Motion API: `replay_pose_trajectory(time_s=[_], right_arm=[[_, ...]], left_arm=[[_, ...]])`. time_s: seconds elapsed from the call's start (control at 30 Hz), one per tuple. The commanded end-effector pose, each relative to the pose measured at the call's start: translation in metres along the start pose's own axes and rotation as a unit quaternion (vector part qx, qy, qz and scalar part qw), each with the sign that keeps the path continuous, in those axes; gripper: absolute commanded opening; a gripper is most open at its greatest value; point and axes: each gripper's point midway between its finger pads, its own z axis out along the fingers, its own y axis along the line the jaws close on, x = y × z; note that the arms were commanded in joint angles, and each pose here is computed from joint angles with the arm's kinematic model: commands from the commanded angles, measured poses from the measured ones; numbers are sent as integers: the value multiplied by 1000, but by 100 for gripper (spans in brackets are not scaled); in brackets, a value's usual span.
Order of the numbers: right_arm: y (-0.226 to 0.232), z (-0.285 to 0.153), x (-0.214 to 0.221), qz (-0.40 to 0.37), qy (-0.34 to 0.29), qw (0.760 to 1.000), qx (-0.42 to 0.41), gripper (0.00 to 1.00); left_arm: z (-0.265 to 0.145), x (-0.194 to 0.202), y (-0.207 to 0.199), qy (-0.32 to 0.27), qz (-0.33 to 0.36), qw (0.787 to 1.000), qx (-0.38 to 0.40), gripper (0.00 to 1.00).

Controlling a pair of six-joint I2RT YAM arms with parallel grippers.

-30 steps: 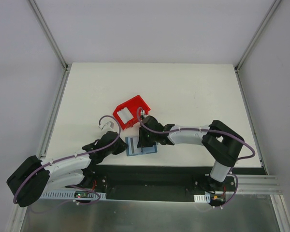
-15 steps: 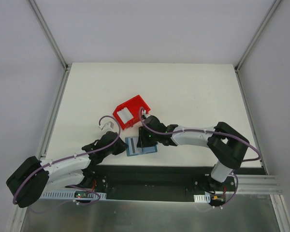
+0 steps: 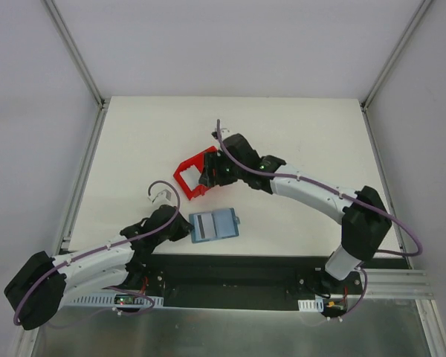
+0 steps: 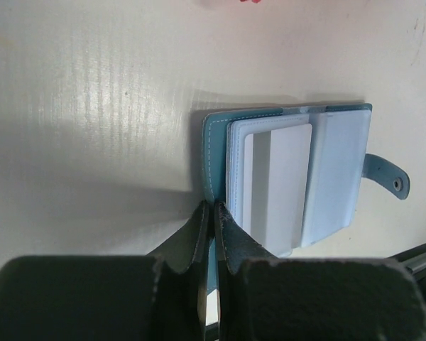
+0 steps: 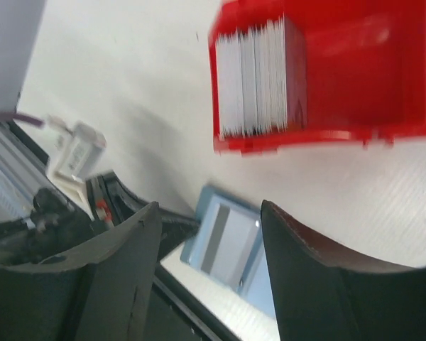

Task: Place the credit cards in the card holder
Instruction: Pick up the credit card from the storage box.

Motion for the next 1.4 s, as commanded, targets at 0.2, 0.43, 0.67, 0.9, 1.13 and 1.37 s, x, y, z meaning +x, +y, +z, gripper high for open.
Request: replay_pose_trajectory(time_s=[0.2,0.43,0.67,0.9,1.13,1.37], right_arm=[[-9,51,-51,-63,60,996,4,66],[-22,91,-52,-55,93,994,-14,70],[-23,115,-50,-43,115,991,-50,77],[-28,135,-39,-31,141,988,-60,80],[-27,138,-33,-28,154,985,-70,80],[-17,129,-33,-24,155,983,-95,71]], left_arm=[[-1,-6,45,9,9,996,-84,0],[0,-7,47,15,12,997,-78,0],[2,-9,47,19,13,997,-73,0],[4,-11,44,21,10,997,-69,0],[4,-9,46,27,10,997,-72,0],[4,-7,47,31,9,997,-73,0]])
